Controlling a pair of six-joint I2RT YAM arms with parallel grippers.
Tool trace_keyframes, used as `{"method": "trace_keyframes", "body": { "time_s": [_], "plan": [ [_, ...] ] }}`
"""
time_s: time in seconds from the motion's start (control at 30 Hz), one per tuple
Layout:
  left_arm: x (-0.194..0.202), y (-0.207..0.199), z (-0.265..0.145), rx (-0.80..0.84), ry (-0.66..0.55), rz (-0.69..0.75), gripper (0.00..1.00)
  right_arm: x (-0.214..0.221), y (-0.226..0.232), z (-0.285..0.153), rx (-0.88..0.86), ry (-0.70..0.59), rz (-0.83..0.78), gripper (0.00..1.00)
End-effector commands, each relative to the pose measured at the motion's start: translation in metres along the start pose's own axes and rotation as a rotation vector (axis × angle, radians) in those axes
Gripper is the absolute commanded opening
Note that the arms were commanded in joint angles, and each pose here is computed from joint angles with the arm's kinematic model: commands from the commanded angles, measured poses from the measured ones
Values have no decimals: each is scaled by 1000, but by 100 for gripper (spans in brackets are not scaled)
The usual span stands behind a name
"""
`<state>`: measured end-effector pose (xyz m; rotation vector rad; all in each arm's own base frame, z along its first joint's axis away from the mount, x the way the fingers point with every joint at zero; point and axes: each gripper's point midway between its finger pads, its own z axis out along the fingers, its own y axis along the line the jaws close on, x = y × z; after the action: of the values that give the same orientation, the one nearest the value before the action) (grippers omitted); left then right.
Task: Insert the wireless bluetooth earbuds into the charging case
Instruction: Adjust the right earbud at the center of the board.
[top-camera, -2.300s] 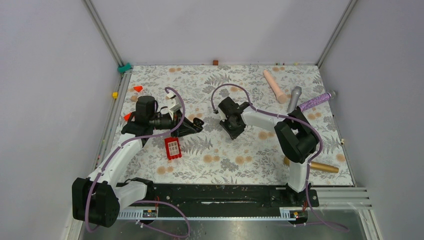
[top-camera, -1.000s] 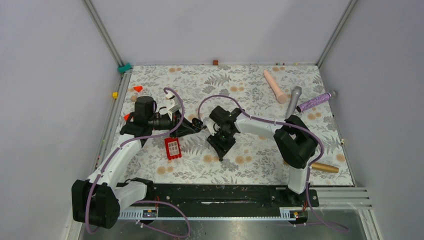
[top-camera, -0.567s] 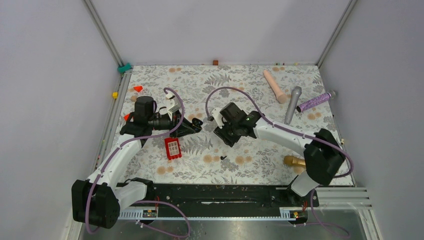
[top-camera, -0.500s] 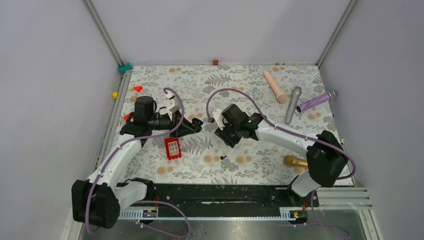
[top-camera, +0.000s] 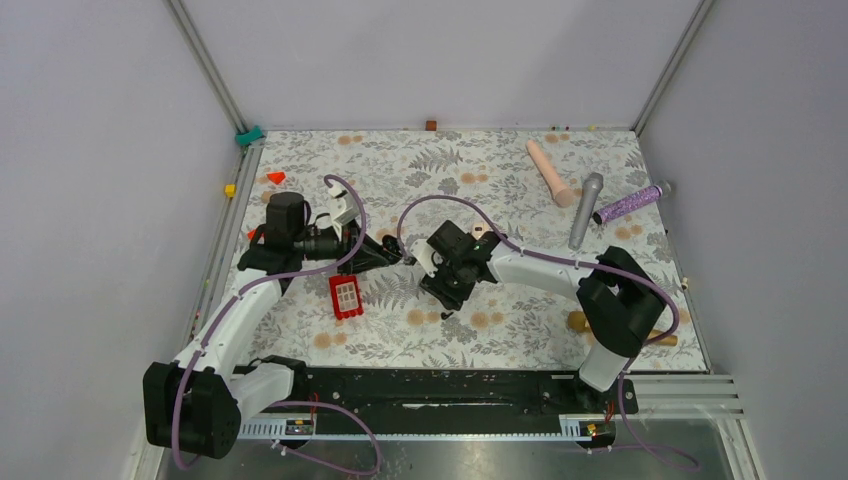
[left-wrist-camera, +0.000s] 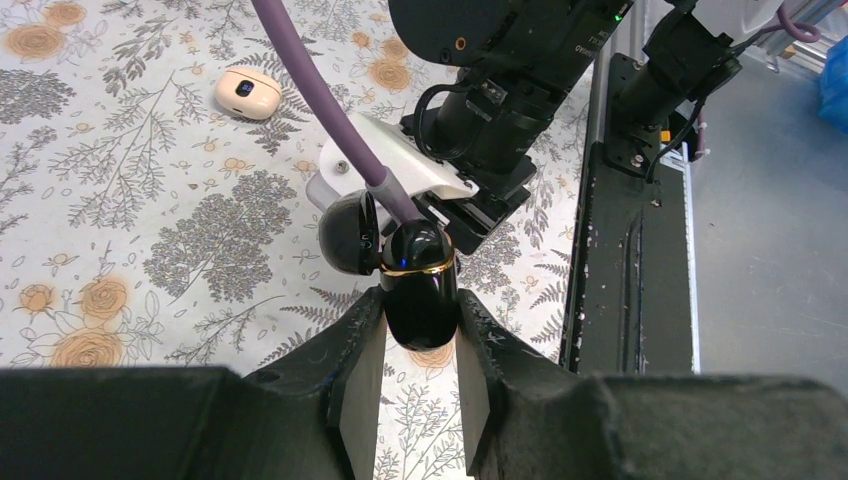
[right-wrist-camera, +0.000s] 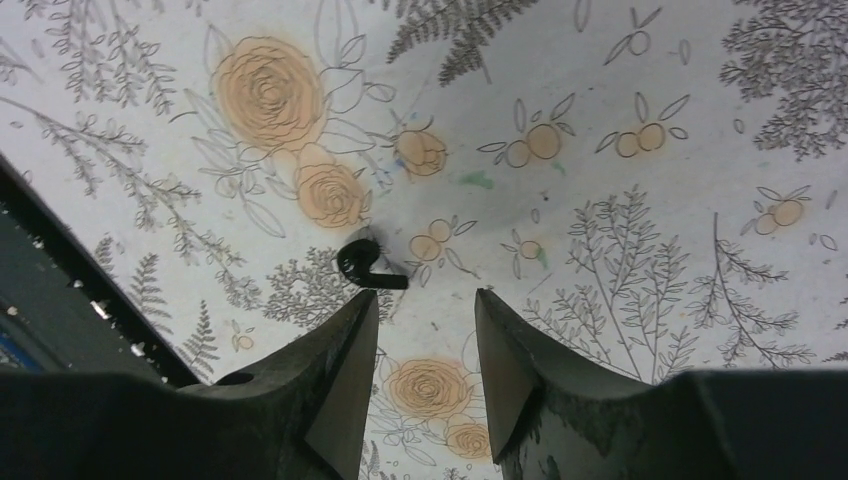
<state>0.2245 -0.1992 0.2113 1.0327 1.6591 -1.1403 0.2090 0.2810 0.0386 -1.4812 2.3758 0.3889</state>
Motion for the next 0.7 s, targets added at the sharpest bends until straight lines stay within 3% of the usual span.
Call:
{"method": "trace_keyframes", "body": {
  "time_s": [0.0, 0.27, 0.67],
  "plan": [
    [-22, -8, -3, 39, -43, 87, 0, -8, 26, -13, -79, -34, -111, 49],
    [-23, -9, -4, 38, -47, 94, 0, 3, 25, -1, -37, 47, -184, 54],
    [-24, -9, -4, 41, -49, 96, 0, 7, 11, 20, 38, 103, -146, 57]
  ]
}}
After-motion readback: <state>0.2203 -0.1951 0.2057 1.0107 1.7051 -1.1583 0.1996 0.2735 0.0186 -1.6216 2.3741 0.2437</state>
